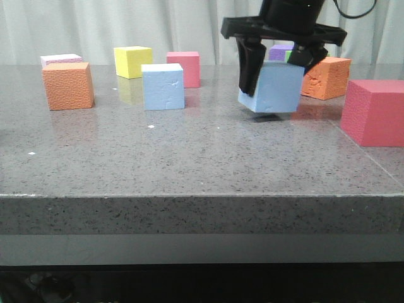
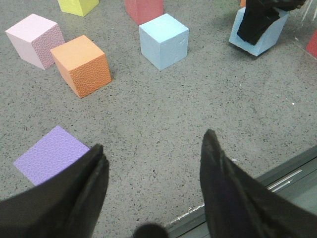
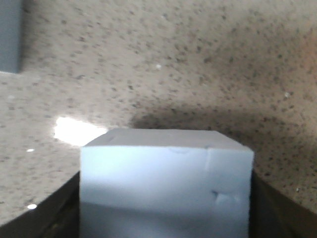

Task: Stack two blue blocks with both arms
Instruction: 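Carry the light blue cube toward the other light blue cube and lower it, then open the right gripper and lift it away from the cube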

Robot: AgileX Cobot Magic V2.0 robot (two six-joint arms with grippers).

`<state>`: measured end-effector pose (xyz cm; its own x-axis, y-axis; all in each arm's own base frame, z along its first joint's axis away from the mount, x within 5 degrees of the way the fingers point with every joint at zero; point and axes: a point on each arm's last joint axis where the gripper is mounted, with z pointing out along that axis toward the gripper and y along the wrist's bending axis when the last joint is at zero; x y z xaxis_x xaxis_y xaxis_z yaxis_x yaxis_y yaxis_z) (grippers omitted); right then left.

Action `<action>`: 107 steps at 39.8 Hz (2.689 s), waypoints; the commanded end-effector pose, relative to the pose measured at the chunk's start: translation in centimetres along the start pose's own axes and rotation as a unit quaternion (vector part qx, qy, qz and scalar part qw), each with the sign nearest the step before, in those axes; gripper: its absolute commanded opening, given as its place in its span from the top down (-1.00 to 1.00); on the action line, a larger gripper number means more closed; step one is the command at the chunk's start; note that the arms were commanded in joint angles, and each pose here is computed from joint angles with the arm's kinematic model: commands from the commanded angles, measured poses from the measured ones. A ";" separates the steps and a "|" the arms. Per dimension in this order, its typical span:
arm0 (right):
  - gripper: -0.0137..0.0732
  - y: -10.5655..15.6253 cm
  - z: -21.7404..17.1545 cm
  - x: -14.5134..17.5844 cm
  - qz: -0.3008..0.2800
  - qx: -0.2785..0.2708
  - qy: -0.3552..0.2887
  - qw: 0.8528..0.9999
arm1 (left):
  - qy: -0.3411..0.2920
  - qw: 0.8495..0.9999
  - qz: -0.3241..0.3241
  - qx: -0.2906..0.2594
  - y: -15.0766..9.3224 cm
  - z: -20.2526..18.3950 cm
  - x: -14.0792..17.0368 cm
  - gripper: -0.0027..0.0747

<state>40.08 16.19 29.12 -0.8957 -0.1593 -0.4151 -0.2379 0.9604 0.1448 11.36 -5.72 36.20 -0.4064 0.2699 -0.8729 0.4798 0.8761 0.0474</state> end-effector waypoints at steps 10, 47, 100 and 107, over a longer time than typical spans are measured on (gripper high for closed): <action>-0.14 1.8 -4.6 -1.2 -0.015 -0.027 -0.066 0.997 | -0.046 0.999 0.002 0.000 0.0 -0.5 -1.4 -0.10; -0.14 8.4 -1.5 -2.2 0.077 0.060 -0.095 0.991 | -0.046 0.999 0.003 -0.002 0.0 -0.5 -1.4 -0.10; -0.53 8.5 -1.9 -2.0 0.087 0.061 -0.074 0.992 | -0.046 0.999 0.004 -0.002 0.0 -0.5 -1.4 -0.10; -0.53 8.5 -3.6 -1.9 0.089 0.057 -0.083 0.991 | -0.046 0.999 0.004 -0.002 0.0 -0.5 -1.4 -0.10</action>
<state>39.74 24.70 28.90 -0.9056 0.0172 -0.4238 -0.0127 0.9976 0.0677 11.38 -5.66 36.20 -0.4029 0.2774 -0.8722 0.4775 0.8767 0.0582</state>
